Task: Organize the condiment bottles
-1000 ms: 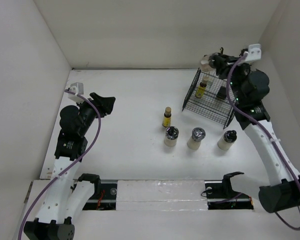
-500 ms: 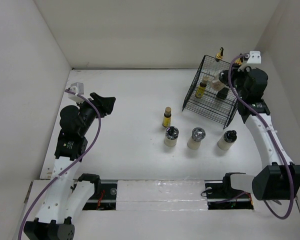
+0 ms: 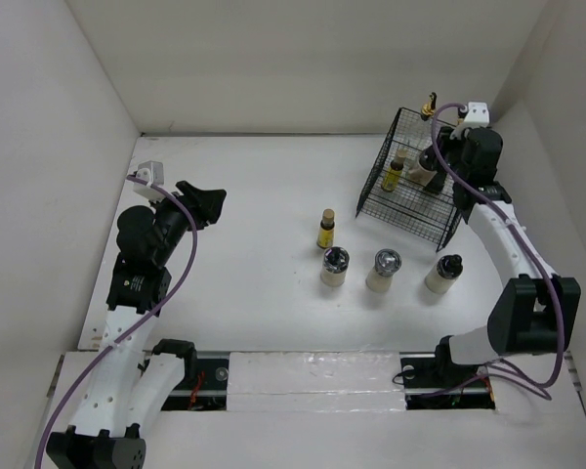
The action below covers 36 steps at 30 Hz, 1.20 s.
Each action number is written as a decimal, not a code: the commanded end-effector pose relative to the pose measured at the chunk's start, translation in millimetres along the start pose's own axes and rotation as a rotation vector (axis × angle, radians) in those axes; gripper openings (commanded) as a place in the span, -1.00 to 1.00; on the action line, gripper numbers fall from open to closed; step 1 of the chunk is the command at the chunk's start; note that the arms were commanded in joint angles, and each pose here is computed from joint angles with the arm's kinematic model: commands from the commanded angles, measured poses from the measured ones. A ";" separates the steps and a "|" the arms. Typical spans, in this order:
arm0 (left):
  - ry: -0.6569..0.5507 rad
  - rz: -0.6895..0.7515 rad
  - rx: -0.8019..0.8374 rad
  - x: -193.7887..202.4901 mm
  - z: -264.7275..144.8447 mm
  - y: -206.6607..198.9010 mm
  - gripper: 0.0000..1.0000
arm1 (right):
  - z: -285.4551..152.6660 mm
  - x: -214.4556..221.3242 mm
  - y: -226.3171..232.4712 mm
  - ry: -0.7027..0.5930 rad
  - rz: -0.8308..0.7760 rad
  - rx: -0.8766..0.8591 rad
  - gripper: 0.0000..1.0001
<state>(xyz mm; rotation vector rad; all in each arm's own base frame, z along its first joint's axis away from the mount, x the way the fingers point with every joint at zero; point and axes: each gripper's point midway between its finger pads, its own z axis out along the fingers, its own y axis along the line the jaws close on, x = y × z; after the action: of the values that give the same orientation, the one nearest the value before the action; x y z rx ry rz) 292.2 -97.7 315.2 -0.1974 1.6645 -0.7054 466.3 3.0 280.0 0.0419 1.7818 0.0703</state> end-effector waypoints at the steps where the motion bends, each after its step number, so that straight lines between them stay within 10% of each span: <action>1: -0.039 0.011 0.023 -9.8 2.5 -4.4 0.04 | 8.4 -31.0 -0.8 -0.094 -0.011 0.011 -0.90; 13: -0.040 0.003 0.035 -10.5 0.5 -7.6 0.15 | 42.2 35.4 7.8 0.055 -0.021 0.035 -0.80; 17: -0.040 0.003 0.035 -10.4 0.5 -7.5 0.24 | 42.1 35.5 8.6 0.054 -0.024 0.048 -0.15; 24: -0.040 0.003 0.035 -10.4 0.5 -7.5 0.26 | 12.3 -9.8 13.1 -0.044 -0.021 0.051 0.34; 27: -0.040 0.003 0.035 -10.4 0.5 -7.5 0.26 | -15.1 -29.1 32.9 -0.103 -0.024 0.012 0.34; 32: -0.024 0.003 0.049 -9.0 5.1 -9.7 0.12 | -65.6 -20.6 121.6 -0.147 -0.038 -0.282 -1.00; 36: -0.007 -0.002 0.039 -3.1 8.0 -5.2 0.03 | -126.0 14.4 204.3 -0.122 -0.061 -0.578 -0.79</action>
<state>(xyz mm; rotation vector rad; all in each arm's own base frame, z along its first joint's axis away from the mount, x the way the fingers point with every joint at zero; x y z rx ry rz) 296.4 -100.7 310.2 -0.1979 1.6839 -0.7189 371.1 158.9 320.6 -0.2693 1.5958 0.3676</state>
